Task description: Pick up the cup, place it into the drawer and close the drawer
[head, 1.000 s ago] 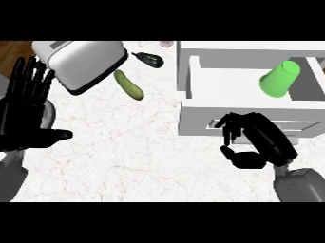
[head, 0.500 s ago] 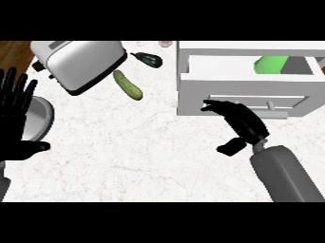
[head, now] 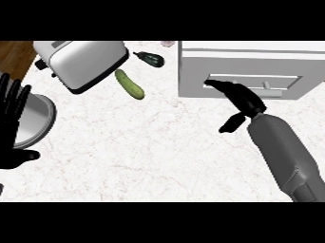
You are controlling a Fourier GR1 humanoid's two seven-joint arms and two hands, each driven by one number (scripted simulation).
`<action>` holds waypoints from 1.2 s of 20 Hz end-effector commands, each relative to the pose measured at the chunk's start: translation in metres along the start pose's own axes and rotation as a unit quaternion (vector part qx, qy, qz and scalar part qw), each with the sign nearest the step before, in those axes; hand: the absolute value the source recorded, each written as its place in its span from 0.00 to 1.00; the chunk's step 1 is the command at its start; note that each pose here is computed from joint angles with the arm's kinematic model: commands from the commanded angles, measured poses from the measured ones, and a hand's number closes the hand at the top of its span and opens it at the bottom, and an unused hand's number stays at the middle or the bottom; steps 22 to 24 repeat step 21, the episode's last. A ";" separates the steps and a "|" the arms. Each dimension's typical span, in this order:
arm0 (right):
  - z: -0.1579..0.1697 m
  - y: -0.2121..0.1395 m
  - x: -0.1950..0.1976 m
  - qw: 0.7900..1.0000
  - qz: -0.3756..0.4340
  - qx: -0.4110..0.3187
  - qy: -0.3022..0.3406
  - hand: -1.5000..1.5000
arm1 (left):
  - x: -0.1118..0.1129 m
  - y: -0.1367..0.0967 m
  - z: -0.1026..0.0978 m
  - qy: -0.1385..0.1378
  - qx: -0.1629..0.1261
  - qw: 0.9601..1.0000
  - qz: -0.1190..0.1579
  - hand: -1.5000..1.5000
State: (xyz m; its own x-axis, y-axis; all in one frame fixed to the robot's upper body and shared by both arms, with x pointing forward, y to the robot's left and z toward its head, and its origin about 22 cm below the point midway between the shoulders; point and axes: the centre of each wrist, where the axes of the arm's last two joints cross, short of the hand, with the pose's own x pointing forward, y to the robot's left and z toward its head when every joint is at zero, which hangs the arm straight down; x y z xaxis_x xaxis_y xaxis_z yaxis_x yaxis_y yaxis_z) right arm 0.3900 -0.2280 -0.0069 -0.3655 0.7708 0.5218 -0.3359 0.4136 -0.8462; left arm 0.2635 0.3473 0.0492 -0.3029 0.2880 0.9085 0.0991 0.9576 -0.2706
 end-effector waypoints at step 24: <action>0.004 -0.094 -0.042 0.999 -0.024 0.001 0.032 0.00 | -0.012 -0.020 -0.013 -0.008 -0.024 1.000 -0.004 0.00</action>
